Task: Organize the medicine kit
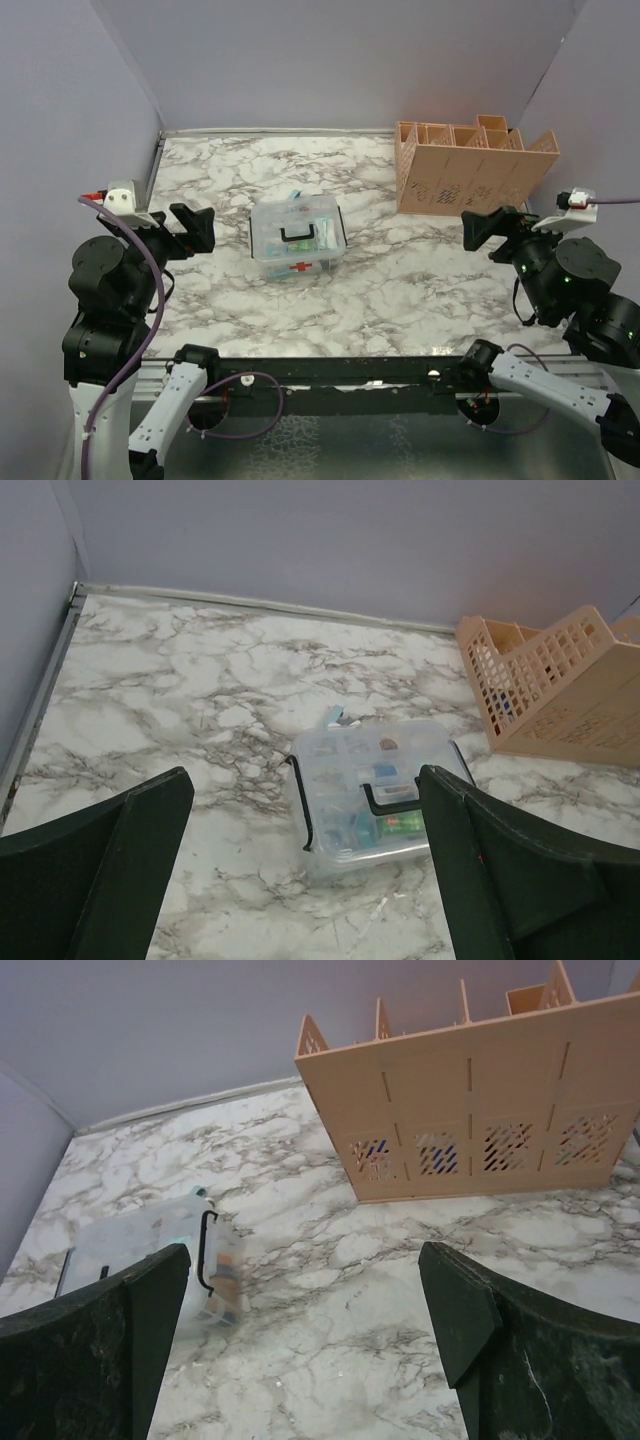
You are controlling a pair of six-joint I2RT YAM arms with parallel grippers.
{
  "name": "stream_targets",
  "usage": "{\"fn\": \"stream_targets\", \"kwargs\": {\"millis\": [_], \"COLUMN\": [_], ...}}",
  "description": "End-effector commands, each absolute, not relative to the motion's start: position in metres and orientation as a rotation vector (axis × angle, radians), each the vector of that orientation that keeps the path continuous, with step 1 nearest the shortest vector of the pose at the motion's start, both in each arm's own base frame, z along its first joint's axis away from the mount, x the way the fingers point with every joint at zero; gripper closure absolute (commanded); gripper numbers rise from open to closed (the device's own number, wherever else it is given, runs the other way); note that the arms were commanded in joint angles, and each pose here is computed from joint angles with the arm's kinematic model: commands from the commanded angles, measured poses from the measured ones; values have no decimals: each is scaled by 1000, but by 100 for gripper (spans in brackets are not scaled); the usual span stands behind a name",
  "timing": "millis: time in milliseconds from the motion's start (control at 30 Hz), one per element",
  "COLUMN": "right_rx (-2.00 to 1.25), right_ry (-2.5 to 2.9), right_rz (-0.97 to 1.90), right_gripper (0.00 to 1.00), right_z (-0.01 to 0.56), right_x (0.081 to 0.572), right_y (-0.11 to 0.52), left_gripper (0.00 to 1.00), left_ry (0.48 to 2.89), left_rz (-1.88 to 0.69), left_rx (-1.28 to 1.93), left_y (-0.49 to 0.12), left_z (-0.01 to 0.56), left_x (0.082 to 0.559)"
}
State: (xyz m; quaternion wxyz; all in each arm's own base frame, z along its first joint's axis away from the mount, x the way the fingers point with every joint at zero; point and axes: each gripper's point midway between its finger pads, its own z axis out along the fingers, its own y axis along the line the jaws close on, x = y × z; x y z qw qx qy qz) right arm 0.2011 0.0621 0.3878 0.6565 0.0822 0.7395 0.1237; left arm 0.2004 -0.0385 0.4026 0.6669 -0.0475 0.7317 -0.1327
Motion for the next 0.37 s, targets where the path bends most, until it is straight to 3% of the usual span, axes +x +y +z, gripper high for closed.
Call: {"fn": "stream_targets", "kwargs": {"millis": [0,333], "right_rx": [235,234], "right_ry": [1704,1724], "right_rz": [270,290], "right_gripper": [0,0], "right_z": [379,367], "right_x": [191,191], "right_y": [47,53], "left_gripper": [1,1], "left_ry": [1710,1758], "left_rz": [-286,-263], "left_rx": [-147,-183], "left_y": [-34,-29], "left_z": [389,378], "left_x": [192,190]}}
